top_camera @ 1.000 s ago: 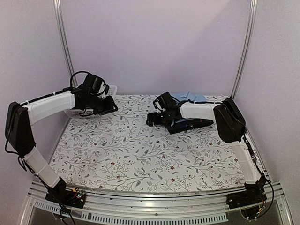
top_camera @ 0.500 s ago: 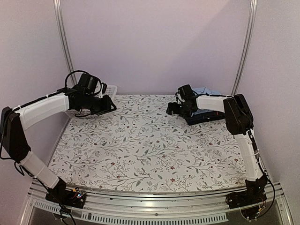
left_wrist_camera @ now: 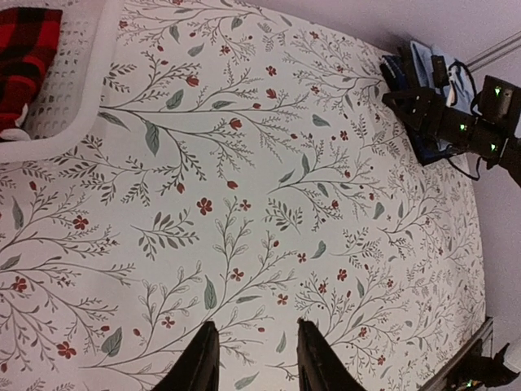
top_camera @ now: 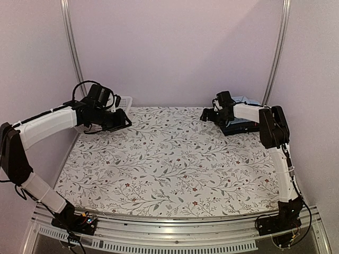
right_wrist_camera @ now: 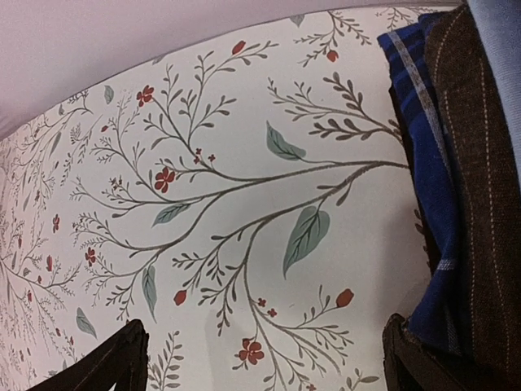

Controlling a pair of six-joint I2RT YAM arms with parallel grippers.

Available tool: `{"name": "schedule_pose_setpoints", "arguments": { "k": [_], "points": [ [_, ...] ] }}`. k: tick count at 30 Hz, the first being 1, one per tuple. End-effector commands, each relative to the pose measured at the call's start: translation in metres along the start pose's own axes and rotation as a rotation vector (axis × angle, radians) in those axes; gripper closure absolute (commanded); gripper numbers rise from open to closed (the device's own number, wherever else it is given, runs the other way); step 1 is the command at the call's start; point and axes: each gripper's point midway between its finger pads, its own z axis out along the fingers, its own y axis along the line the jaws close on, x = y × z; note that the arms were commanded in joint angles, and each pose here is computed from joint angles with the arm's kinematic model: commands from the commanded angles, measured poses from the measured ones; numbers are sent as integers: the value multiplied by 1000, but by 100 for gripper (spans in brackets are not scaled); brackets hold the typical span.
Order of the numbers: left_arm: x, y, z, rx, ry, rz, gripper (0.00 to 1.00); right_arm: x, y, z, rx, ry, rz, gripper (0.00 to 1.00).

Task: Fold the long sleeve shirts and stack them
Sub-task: Move the square-folded shirt to the corner of the board, then reset both arms

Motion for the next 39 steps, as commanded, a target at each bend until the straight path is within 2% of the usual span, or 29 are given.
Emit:
{"name": "schedule_pose_setpoints", "arguments": {
  "k": [1, 9, 16, 20, 23, 30, 33, 35, 37, 39],
  "points": [
    [3, -9, -4, 26, 0, 8, 67, -8, -12, 13, -20, -1, 13, 1],
    [0, -15, -10, 38, -18, 18, 66, -34, -2, 11, -75, -53, -20, 1],
    [-10, -18, -19, 42, -63, 35, 62, -65, 38, -35, -160, -114, -45, 1],
    [-18, -26, -26, 69, -99, 59, 57, -73, 78, -77, -196, -158, -86, 1],
    [-23, -34, -31, 105, -122, 82, 49, -65, 101, -99, -206, -178, -121, 1],
    [-33, -62, -45, 192, -188, 154, 26, -44, 147, -187, -256, -270, -163, 1],
    [-31, -76, -47, 223, -208, 180, 21, -12, 146, -205, -237, -266, -161, 1],
    [-27, -83, -47, 240, -214, 199, 18, 0, 150, -237, -254, -310, -152, 1],
    [-22, -90, -47, 256, -219, 217, 10, 13, 147, -259, -262, -339, -135, 1],
    [-17, -94, -45, 267, -220, 229, 9, 30, 144, -273, -271, -347, -120, 1]
  ]
}}
